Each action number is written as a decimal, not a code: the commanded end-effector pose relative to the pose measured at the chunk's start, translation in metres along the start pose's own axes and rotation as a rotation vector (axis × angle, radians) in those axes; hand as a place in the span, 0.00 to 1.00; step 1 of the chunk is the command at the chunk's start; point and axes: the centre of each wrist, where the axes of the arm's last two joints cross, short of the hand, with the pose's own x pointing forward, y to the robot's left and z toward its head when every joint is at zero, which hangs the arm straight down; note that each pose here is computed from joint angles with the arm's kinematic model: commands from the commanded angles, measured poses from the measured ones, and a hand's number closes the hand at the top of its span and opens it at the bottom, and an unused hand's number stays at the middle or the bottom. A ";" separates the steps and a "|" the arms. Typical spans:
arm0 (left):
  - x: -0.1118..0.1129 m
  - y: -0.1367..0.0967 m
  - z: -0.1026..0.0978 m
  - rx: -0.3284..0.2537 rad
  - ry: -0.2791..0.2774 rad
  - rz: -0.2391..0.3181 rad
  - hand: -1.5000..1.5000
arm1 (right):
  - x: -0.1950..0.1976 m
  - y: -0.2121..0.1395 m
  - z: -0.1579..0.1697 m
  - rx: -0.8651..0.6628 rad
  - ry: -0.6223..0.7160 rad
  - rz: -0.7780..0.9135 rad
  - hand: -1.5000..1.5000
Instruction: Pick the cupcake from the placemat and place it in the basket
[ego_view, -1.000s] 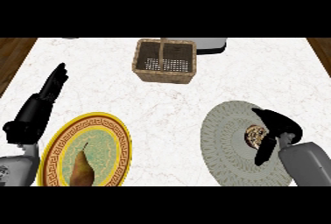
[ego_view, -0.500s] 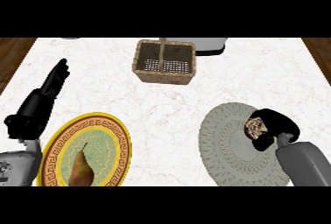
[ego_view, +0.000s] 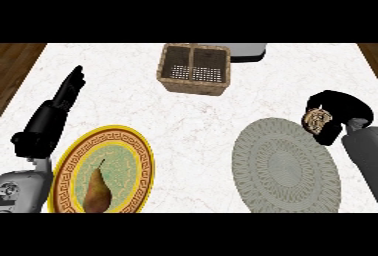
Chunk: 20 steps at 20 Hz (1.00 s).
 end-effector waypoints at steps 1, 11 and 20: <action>0.002 -0.002 -0.004 -0.024 -0.008 -0.004 0.50 | -0.017 -0.068 -0.002 -0.137 -0.060 0.050 1.00; 0.001 0.006 0.001 0.009 -0.004 -0.014 0.50 | -0.014 -0.137 0.006 -0.597 -0.181 -0.188 1.00; -0.006 0.008 -0.004 0.011 0.013 -0.011 0.50 | 0.052 -0.244 0.068 -0.752 -0.633 -0.593 1.00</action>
